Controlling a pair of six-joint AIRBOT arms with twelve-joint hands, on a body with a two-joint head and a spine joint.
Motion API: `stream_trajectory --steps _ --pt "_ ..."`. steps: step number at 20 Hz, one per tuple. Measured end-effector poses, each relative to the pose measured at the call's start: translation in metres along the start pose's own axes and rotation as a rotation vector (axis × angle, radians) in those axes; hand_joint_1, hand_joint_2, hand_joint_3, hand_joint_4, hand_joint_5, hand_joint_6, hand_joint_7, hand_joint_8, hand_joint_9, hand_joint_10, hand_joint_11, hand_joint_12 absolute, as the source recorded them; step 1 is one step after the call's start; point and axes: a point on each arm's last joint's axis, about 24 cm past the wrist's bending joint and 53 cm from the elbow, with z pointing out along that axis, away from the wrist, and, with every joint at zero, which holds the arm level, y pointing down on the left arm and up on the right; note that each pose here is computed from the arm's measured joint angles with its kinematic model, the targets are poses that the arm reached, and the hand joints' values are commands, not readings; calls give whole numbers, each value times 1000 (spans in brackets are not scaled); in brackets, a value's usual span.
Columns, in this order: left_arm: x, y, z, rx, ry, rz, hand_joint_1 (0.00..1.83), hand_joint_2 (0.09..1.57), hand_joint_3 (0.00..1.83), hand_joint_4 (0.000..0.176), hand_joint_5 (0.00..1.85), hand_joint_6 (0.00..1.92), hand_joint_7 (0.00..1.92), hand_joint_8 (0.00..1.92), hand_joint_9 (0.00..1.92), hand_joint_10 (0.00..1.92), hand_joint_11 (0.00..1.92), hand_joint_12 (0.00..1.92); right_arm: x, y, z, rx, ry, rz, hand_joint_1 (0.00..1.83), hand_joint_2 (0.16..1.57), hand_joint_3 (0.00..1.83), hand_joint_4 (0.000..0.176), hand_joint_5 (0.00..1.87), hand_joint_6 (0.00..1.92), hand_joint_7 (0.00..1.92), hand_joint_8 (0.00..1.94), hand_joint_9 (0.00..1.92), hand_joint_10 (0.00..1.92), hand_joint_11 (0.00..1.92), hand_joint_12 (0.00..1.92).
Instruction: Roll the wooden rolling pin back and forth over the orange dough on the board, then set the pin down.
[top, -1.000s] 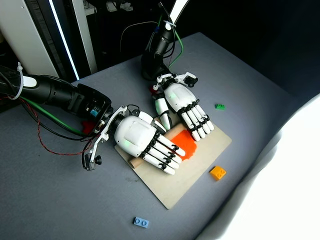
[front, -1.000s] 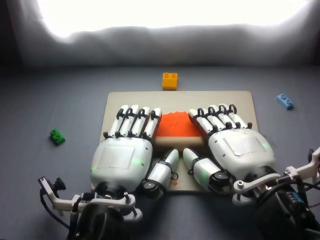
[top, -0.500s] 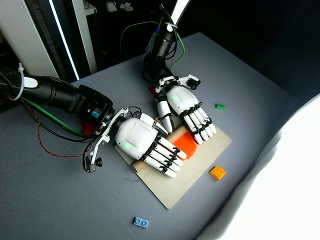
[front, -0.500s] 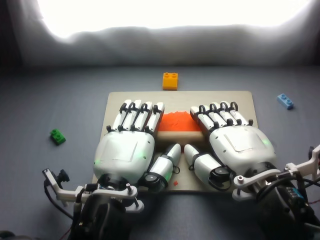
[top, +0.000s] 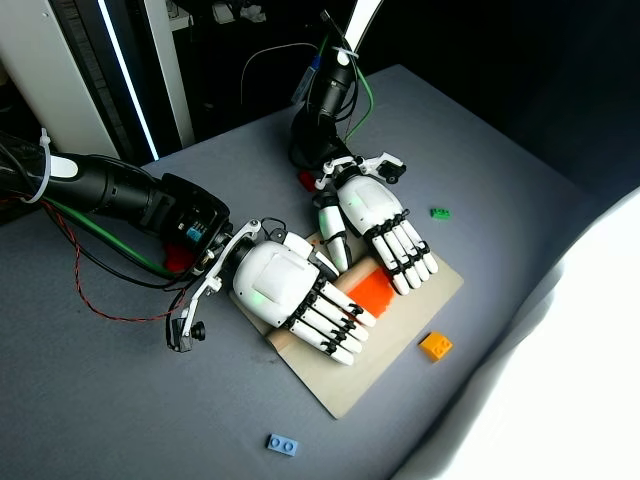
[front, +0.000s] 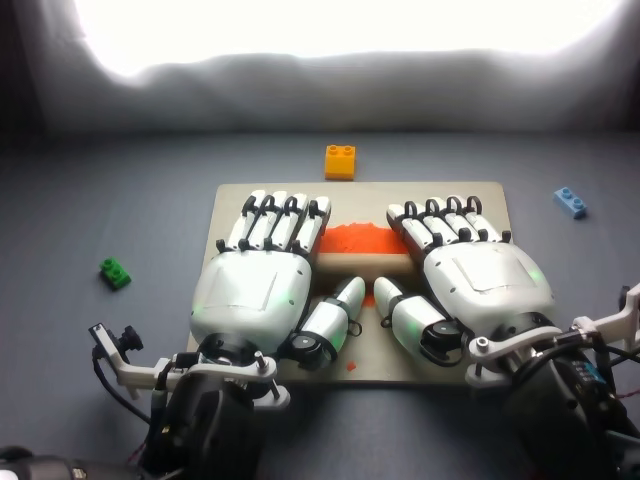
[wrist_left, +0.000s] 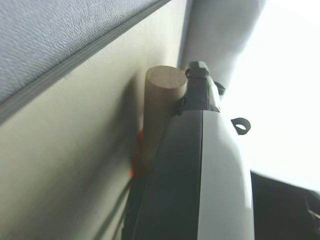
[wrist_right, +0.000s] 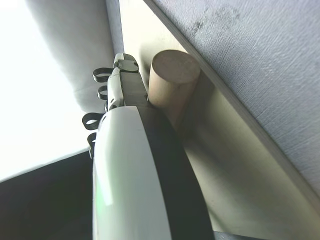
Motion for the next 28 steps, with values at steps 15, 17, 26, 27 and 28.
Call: stream_trajectory --steps 15,17,26,27,28 --pt "-2 7 14 -20 -7 -2 0 1521 0 0 79 0 73 0 27 0 0 73 -7 -1 9 0 -8 17 0 1571 72 0 99 6 91 3 33 4 0 0" --pt "-3 7 15 -29 -10 -11 0 1521 0 0 73 0 67 0 16 2 0 49 -8 -2 11 3 -8 19 0 1571 74 0 96 5 94 6 42 8 6 3" --pt "-8 15 23 -47 -19 -20 0 1526 0 0 75 1 66 0 18 1 7 18 -13 -5 17 16 -18 26 0 1571 64 0 100 9 109 10 54 11 15 7" --pt "-8 15 24 -47 -19 -19 0 1527 1 0 70 0 62 0 10 0 0 18 -13 -6 18 17 -21 25 0 1571 60 0 108 12 117 11 60 13 8 7" --pt "-8 15 24 -47 -20 -18 0 1528 1 0 70 0 65 1 15 2 2 20 -14 -6 19 17 -23 24 0 1571 60 0 109 12 110 8 52 9 8 7"
